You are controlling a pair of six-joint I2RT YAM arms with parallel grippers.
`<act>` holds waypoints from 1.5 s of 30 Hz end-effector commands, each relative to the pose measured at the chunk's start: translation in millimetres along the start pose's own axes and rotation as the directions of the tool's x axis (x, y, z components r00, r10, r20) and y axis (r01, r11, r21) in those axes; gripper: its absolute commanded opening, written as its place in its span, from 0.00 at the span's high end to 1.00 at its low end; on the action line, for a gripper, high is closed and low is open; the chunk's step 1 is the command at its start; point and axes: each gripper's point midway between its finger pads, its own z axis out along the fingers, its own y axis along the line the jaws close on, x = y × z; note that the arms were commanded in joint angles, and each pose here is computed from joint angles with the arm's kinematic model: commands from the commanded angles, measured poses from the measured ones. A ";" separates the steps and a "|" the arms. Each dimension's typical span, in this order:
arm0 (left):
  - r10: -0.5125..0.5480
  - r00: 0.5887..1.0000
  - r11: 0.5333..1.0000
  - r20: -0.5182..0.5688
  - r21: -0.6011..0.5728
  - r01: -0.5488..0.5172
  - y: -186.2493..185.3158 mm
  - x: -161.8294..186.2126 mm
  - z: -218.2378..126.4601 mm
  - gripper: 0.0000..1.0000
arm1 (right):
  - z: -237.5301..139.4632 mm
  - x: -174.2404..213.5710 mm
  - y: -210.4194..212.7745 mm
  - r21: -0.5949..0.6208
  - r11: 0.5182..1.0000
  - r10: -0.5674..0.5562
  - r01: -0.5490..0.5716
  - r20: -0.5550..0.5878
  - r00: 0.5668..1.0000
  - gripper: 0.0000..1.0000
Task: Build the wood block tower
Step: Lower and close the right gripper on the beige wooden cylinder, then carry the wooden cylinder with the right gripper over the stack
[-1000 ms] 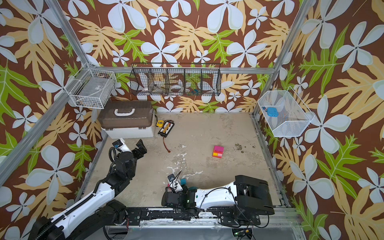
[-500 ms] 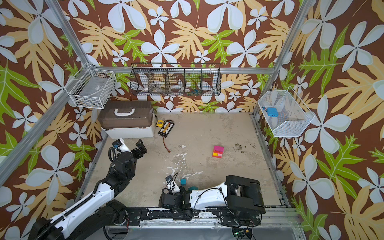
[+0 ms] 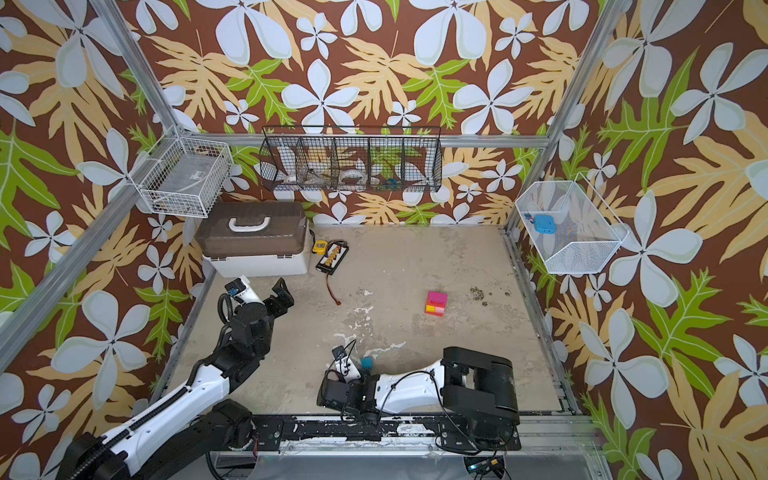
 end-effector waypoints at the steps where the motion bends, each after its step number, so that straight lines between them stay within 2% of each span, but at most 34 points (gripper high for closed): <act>1: -0.008 1.000 1.000 0.021 -0.001 0.008 -0.2 -5.1 -0.4 0.05 | -2.6 -1.5 -1.3 0.013 1.000 -0.009 0.009 -0.005 1.000 0.83; 7: -0.001 1.000 1.000 0.010 -0.003 0.002 -0.9 -4.5 0.0 0.05 | -29.7 -25.8 -32.0 0.081 0.997 0.013 -0.018 0.065 0.998 0.86; 13: -0.009 1.000 1.000 0.006 0.016 0.009 -4.7 -4.5 0.2 0.05 | -75.0 -81.3 -97.5 0.116 0.981 0.133 -0.157 0.196 0.972 0.87; 17: -0.016 1.000 1.000 0.007 0.012 0.016 -3.1 -5.7 -1.8 0.05 | -94.4 -115.5 -162.7 0.119 0.943 0.267 -0.310 0.283 0.921 0.88; 25: -0.028 0.999 0.998 -0.014 0.057 0.029 -10.8 -2.2 -2.0 0.04 | -92.9 -129.0 -279.3 0.174 0.841 0.460 -0.513 0.269 0.846 0.91; 29: -0.022 0.999 0.997 -0.027 0.070 0.024 -15.2 1.0 0.7 0.05 | -81.9 -130.8 -309.3 0.240 0.818 0.479 -0.523 0.220 0.850 0.94; 37: 0.008 0.996 0.993 -0.087 0.121 0.002 -31.8 8.7 6.2 0.08 | -53.4 -129.1 -331.3 0.360 0.808 0.455 -0.466 0.121 0.882 0.99; 45: 0.021 0.995 0.993 -0.100 0.116 -0.009 -32.5 12.1 8.8 0.08 | -42.7 -114.0 -354.6 0.414 0.778 0.483 -0.473 0.088 0.871 1.00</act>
